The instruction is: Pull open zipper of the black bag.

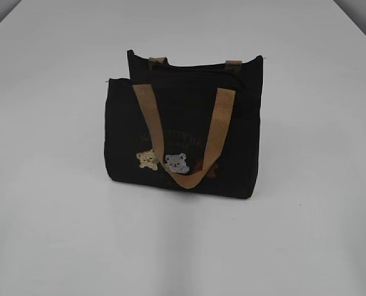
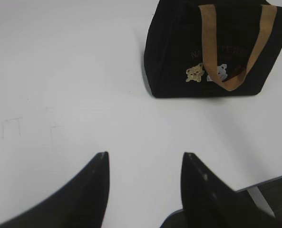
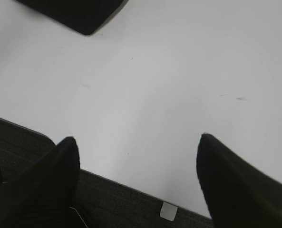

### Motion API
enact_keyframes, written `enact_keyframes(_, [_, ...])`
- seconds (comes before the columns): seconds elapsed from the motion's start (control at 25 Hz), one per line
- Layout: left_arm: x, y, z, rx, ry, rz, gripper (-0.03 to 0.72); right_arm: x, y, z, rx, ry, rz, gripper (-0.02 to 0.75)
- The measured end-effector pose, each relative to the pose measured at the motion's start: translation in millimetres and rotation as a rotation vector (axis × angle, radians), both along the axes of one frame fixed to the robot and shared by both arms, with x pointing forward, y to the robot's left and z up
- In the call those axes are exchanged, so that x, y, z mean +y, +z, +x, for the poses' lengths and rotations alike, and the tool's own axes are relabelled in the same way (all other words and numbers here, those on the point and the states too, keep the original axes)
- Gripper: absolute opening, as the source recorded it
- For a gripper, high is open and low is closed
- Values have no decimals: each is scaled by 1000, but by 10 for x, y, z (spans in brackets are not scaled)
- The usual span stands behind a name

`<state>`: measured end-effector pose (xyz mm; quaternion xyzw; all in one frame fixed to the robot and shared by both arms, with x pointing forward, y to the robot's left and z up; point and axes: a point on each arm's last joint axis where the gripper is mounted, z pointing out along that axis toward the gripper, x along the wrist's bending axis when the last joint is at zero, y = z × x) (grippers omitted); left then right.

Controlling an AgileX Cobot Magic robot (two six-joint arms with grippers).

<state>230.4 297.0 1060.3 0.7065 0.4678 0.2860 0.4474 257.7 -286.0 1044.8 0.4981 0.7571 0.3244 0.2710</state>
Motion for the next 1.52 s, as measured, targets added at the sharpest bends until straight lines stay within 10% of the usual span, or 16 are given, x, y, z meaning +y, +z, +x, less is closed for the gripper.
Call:
enact_keyframes(0.48, [4, -1, -17, -12, 15, -5, 372, -2, 2, -3, -5, -7, 2, 591])
enact_keyframes(0.92, [-23, -4, -15, -18, 310, -3, 321, -32, 17, -206, -154, -139, 14, 591])
enact_keyframes(1.52, [-24, -4, -14, -18, 320, -3, 249, -32, 15, -255, -187, -140, 18, 591])
